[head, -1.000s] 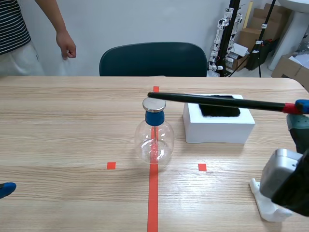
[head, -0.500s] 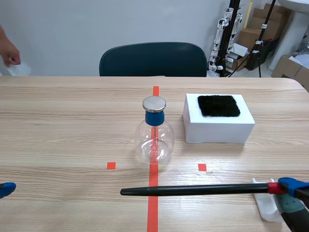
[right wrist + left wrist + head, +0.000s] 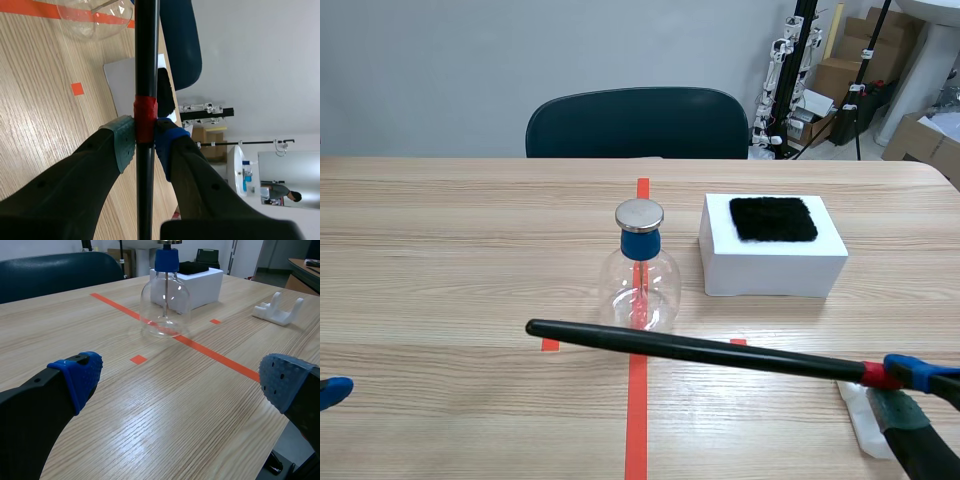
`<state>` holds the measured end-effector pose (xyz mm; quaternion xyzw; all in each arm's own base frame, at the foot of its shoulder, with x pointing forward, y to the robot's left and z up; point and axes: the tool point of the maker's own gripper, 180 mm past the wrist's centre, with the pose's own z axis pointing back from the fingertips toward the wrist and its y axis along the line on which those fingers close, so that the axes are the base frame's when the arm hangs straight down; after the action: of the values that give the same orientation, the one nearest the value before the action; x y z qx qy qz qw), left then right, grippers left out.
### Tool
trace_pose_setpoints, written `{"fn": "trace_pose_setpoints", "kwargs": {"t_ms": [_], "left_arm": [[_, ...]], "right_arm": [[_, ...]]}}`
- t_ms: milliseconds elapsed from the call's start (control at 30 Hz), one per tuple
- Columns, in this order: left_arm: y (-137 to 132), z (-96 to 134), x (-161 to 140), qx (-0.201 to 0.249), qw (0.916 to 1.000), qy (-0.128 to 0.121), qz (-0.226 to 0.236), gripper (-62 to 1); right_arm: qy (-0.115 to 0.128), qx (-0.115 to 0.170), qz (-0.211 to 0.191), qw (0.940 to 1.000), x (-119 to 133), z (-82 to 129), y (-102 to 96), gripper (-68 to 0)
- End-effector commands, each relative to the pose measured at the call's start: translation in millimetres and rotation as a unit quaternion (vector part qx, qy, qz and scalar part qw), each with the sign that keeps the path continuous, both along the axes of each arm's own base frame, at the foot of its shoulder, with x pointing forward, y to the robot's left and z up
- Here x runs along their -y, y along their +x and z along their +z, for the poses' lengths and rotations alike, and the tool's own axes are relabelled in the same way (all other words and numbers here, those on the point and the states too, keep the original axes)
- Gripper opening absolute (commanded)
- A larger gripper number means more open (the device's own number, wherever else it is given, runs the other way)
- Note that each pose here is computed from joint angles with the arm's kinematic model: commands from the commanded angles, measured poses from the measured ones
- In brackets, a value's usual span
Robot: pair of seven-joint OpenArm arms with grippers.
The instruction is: Do the electroscope experiment. rub the rod on the fur
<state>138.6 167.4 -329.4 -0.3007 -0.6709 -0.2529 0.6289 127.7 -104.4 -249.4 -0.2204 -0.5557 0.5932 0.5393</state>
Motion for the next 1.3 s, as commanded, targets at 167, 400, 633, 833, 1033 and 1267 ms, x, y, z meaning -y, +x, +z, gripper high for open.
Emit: {"fn": "trace_pose_setpoints", "kwargs": {"t_ms": [167, 400, 633, 833, 1033, 1267], "left_arm": [[3.3, 6.1, -2.4, 0.012, 0.9999, -0.006, 0.004, 1.4], [3.3, 6.1, -2.4, 0.012, 0.9999, -0.006, 0.004, 1.4], [3.3, 6.1, -2.4, 0.012, 0.9999, -0.006, 0.004, 1.4], [3.3, 6.1, -2.4, 0.012, 0.9999, -0.006, 0.004, 1.4], [3.3, 6.1, -2.4, 0.012, 0.9999, -0.006, 0.004, 1.4], [3.3, 6.1, -2.4, 0.012, 0.9999, -0.006, 0.004, 1.4]], "right_arm": [[0.001, 0.013, 0.004, 0.9999, -0.8, 7.6, 3.2, -67.5], [0.002, 0.002, 0.006, 1.0, -1.5, 4.6, 2.0, -67.5], [0.002, 0.002, 0.005, 1.0, -1.4, 4.4, 2.0, -67.5], [0.001, 0.001, 0.004, 1.0, -0.9, 4.2, 2.1, -67.5], [0.001, 0.001, 0.004, 1.0, -0.9, 4.2, 2.1, -67.5], [0.001, 0.001, 0.004, 1.0, -0.9, 4.2, 2.2, -67.5]]}}
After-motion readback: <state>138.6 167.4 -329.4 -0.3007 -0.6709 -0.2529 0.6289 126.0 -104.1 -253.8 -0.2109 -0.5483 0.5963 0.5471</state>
